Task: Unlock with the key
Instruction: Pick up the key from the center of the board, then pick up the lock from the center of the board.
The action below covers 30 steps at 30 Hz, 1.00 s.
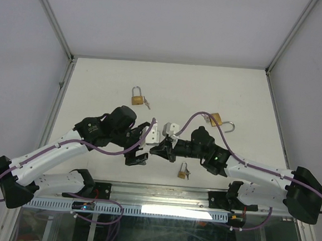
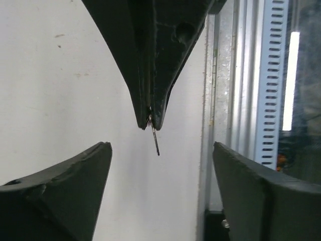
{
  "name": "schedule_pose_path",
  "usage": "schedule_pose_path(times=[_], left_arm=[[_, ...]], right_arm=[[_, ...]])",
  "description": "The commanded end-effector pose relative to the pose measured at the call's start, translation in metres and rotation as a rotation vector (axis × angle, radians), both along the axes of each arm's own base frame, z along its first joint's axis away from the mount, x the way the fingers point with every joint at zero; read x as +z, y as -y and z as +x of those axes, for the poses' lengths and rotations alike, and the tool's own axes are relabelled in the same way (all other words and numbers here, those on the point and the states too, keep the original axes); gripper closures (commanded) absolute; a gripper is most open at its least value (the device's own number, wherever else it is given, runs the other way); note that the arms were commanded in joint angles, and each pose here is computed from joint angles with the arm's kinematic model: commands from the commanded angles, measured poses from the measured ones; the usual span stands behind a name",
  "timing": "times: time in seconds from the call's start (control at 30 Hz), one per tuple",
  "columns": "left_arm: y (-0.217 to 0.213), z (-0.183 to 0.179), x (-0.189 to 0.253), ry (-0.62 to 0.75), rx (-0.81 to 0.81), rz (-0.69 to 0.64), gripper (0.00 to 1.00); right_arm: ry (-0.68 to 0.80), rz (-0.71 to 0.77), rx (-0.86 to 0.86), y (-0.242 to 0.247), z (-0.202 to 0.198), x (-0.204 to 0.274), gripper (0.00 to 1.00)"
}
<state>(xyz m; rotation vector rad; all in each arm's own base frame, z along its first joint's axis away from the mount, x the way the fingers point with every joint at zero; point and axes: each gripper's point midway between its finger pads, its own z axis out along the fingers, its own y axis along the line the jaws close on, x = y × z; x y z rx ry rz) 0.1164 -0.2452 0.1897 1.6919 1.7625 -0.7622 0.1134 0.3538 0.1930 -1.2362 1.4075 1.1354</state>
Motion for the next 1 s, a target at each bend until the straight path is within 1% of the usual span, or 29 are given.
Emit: schedule_pose_path(times=[0.0, 0.03, 0.1, 0.17, 0.27, 0.33, 0.4, 0.47, 0.5, 0.57, 0.63, 0.7, 0.8, 0.97], left_arm=[[0.001, 0.014, 0.018, 0.109, 0.021, -0.054, 0.05], [-0.002, 0.019, 0.019, 0.130, 0.037, -0.055, 0.01], [-0.008, 0.032, 0.021, 0.142, 0.085, -0.061, 0.01], [-0.019, 0.049, 0.017, 0.105, 0.144, -0.036, 0.01], [-0.052, 0.093, 0.000, 0.073, 0.314, 0.075, 0.01], [-0.072, 0.119, -0.018, 0.040, 0.398, 0.171, 0.01], [-0.086, 0.142, -0.029, 0.011, 0.464, 0.238, 0.01], [-0.096, 0.162, -0.039, 0.016, 0.478, 0.292, 0.01], [-0.101, 0.172, -0.041, 0.042, 0.477, 0.320, 0.01], [-0.109, 0.189, -0.061, 0.037, 0.479, 0.406, 0.01], [-0.115, 0.203, -0.073, 0.015, 0.495, 0.448, 0.01], [-0.116, 0.210, -0.082, -0.021, 0.487, 0.463, 0.01], [-0.117, 0.201, -0.098, -0.066, 0.456, 0.481, 0.01], [-0.133, 0.197, -0.133, -0.079, 0.499, 0.572, 0.01]], right_arm=[[-0.014, 0.063, -0.088, 0.009, 0.011, 0.020, 1.00], [-0.030, 0.063, -0.108, 0.013, 0.014, 0.018, 1.00], [-0.080, 0.057, -0.156, 0.020, 0.021, 0.012, 1.00], [-0.119, 0.044, -0.201, 0.027, 0.028, 0.005, 1.00], [-0.131, 0.042, -0.231, 0.035, 0.032, -0.001, 1.00], [-0.123, 0.054, -0.239, 0.039, 0.032, -0.003, 1.00], [-0.109, 0.066, -0.239, 0.043, 0.032, -0.002, 1.00], [-0.098, 0.076, -0.237, 0.046, 0.031, -0.001, 1.00], [-0.092, 0.080, -0.236, 0.048, 0.030, 0.000, 1.00], [-0.084, 0.087, -0.238, 0.052, 0.029, -0.001, 1.00], [-0.077, 0.094, -0.243, 0.056, 0.028, -0.002, 1.00], [-0.078, 0.095, -0.246, 0.059, 0.027, -0.004, 1.00], [-0.078, 0.104, -0.256, 0.063, 0.026, -0.005, 1.00], [-0.065, 0.113, -0.246, 0.063, 0.026, -0.003, 1.00]])
